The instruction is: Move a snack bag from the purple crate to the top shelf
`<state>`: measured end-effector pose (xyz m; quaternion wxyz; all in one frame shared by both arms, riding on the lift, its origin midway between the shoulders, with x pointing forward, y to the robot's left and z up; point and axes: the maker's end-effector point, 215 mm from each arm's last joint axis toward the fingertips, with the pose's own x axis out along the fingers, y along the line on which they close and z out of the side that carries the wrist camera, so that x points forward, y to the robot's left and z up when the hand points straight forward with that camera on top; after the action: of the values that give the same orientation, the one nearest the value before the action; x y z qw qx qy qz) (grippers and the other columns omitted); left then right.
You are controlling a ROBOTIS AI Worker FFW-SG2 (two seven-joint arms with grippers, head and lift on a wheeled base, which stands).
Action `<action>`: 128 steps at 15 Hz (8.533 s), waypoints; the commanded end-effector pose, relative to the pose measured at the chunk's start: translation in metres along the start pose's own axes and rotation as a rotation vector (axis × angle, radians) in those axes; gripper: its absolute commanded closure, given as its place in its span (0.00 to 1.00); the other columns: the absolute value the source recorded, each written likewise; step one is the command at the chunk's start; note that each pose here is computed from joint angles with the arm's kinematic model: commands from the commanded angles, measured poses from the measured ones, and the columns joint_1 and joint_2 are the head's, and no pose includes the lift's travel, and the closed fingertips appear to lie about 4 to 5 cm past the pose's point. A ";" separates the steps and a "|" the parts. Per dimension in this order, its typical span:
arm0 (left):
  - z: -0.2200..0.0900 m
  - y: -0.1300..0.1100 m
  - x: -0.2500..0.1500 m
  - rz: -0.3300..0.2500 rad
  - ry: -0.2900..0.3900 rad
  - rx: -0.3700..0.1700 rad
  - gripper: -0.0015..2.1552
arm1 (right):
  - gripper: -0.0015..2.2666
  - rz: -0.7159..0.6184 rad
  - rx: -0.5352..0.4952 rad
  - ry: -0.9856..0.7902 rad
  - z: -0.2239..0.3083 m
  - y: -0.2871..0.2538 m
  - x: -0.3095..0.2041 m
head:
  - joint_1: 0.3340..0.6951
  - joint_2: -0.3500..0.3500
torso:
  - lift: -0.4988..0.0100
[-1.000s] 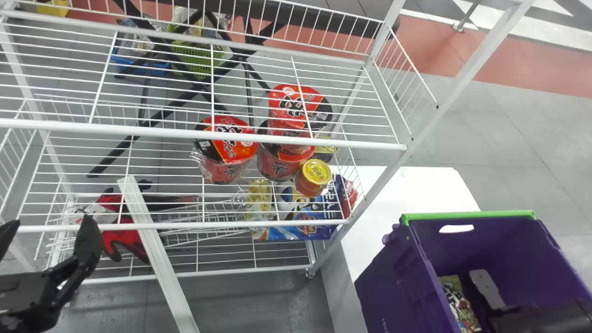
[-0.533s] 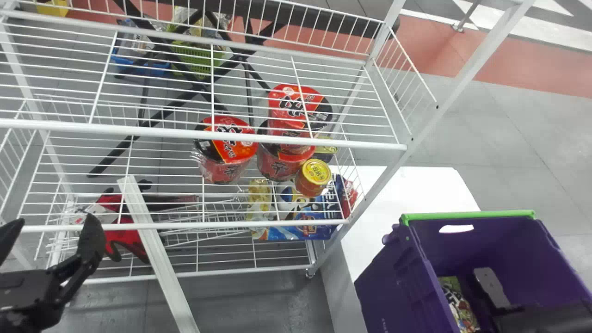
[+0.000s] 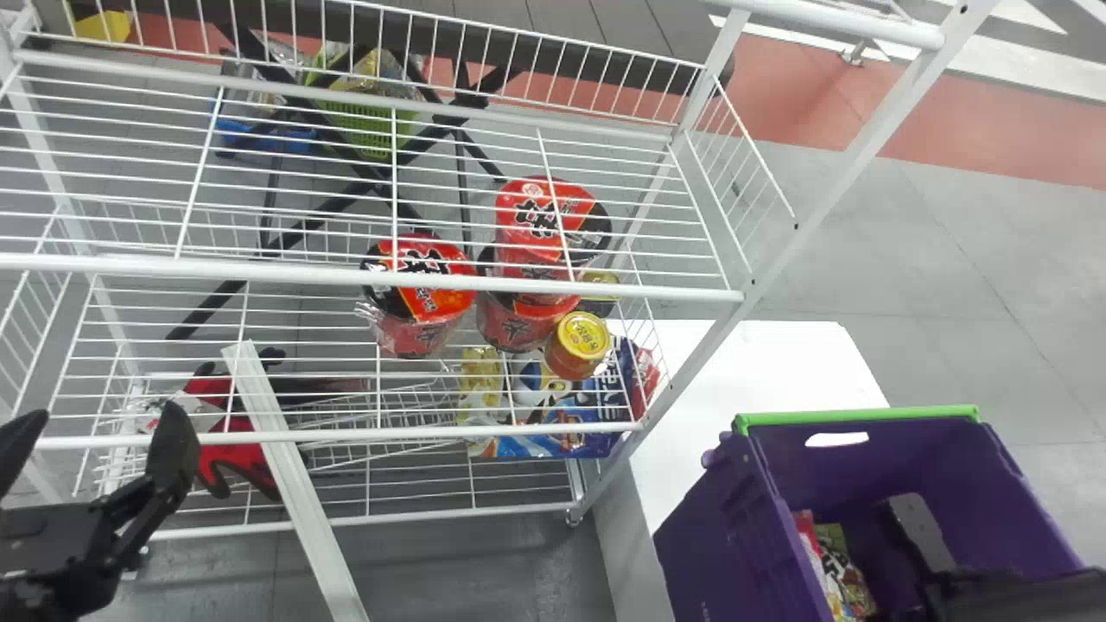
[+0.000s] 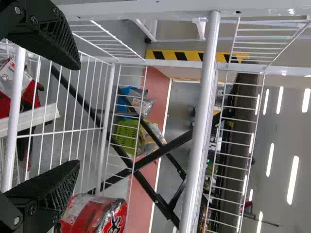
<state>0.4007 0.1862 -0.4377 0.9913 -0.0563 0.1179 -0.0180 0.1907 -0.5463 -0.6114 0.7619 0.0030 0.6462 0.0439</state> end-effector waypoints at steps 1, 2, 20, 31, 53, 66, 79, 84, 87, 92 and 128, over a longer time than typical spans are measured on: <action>-0.001 0.001 0.001 0.001 0.002 0.001 0.06 | 0.73 -0.008 0.006 -0.014 0.001 -0.005 -0.004 | 1.00 0.00 | 0.16; -0.002 0.002 0.001 0.003 0.004 0.002 0.06 | 0.73 -0.013 0.009 -0.022 0.001 -0.007 -0.007 | 1.00 0.00 | 0.17; -0.004 0.005 0.010 0.002 0.005 0.004 0.06 | 0.73 -0.011 0.066 -0.066 -0.004 -0.006 -0.018 | 1.00 0.00 | 0.31; -0.001 0.010 0.009 0.018 0.002 0.011 0.06 | 0.73 -0.021 0.073 -0.082 -0.001 -0.006 -0.032 | 1.00 0.00 | 0.40; -0.005 0.003 0.012 0.008 0.010 0.014 0.06 | 0.73 -0.024 0.078 -0.095 -0.001 -0.012 -0.038 | 1.00 0.00 | 0.57; -0.003 -0.003 0.010 0.003 -0.001 0.010 0.06 | 0.72 -0.024 0.063 -0.106 0.001 -0.012 -0.038 | 1.00 0.00 | 0.67; -0.001 -0.004 0.009 0.003 -0.004 0.010 0.06 | 0.72 -0.025 0.056 -0.113 0.004 -0.012 -0.038 | 1.00 0.00 | 0.77; 0.005 -0.004 0.006 0.002 -0.011 0.008 0.06 | 0.72 -0.020 0.051 -0.114 0.007 -0.008 -0.037 | 1.00 0.00 | 0.81; 0.006 -0.001 0.004 0.009 -0.008 0.013 0.06 | 0.72 -0.021 0.047 -0.117 0.009 -0.007 -0.037 | 1.00 0.00 | 0.83; 0.012 0.000 0.002 0.009 -0.010 0.017 0.06 | 0.72 -0.018 0.042 -0.119 0.014 -0.001 -0.039 | 1.00 0.00 | 0.87; -0.005 0.005 0.011 0.020 0.014 0.027 0.06 | 0.72 0.251 0.146 -0.518 0.114 0.115 -0.192 | 1.00 0.00 | 1.00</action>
<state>0.4106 0.1892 -0.4432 0.9914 -0.0428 0.1231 -0.0107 0.2603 -0.4540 -0.4129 0.8860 0.1347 0.4349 0.0874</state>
